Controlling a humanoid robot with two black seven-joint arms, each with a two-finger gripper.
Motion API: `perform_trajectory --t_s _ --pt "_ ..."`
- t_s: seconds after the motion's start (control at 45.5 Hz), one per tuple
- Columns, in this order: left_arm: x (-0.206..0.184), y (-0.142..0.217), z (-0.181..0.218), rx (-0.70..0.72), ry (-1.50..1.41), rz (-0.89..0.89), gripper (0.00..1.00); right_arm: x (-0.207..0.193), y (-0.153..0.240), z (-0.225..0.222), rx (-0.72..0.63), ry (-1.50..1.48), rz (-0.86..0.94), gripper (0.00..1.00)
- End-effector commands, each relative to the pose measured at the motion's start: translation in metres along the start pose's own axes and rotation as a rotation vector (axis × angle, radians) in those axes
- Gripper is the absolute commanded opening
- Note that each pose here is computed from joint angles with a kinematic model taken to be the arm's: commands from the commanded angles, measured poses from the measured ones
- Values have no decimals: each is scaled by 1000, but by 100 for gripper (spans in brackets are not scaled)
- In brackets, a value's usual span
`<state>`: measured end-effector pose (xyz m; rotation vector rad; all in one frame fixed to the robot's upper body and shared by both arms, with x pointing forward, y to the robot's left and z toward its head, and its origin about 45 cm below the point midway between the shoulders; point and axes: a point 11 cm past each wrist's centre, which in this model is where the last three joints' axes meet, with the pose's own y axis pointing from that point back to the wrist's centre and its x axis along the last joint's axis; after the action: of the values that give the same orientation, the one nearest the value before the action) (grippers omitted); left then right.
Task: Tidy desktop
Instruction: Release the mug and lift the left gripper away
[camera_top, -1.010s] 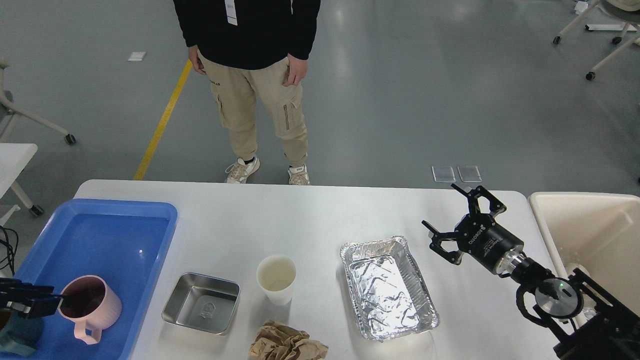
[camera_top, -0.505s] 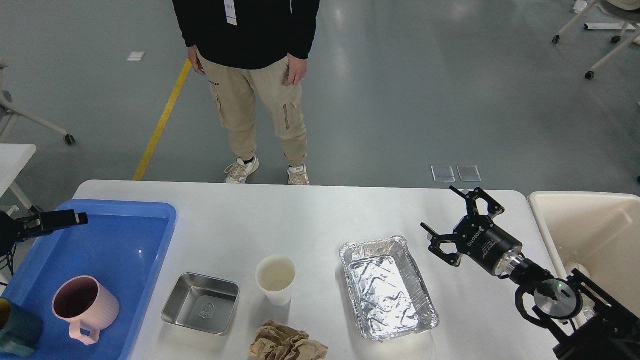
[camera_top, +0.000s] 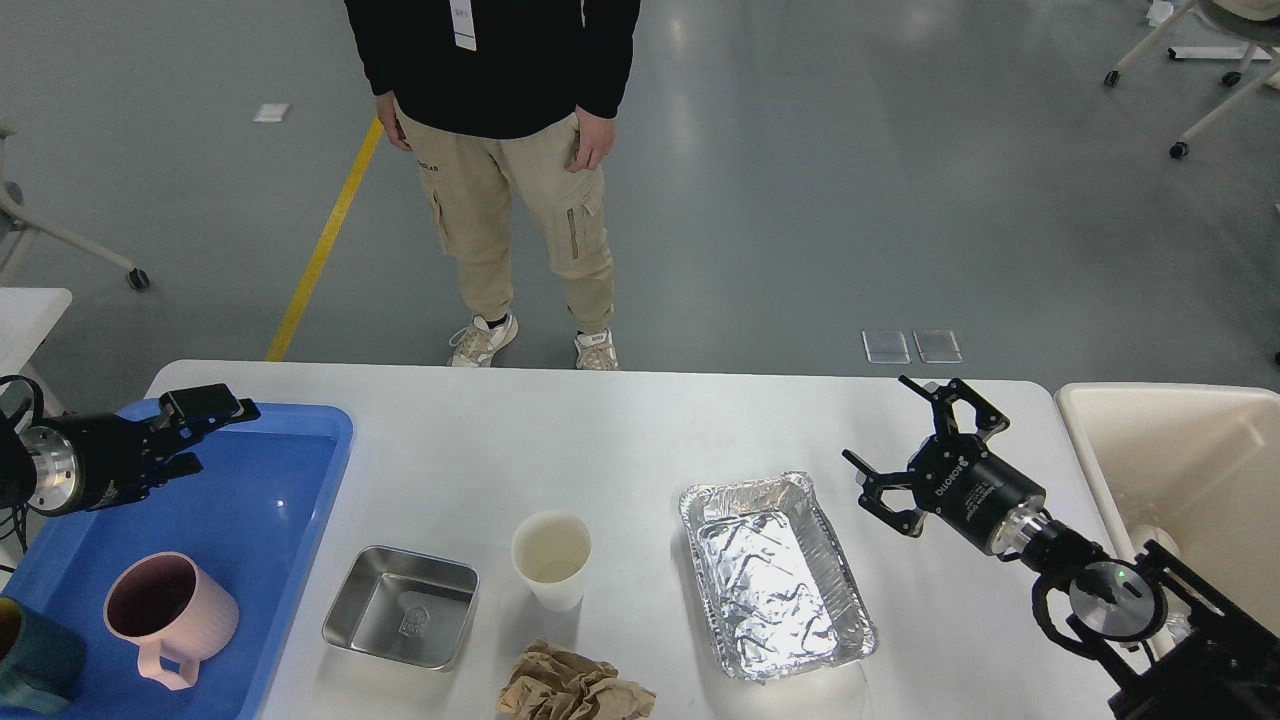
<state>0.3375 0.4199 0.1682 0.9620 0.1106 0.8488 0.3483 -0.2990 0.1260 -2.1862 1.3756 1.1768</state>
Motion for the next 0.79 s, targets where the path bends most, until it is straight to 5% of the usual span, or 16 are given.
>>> perform_trajectory --t_s 0.0,0.768 --pt "-11 16 2 36 -5 -34 97 1 1 -1 0 2 2 100" --pt "-15 173 -2 146 -81 59 97 3 4 -6 -1 18 13 100"
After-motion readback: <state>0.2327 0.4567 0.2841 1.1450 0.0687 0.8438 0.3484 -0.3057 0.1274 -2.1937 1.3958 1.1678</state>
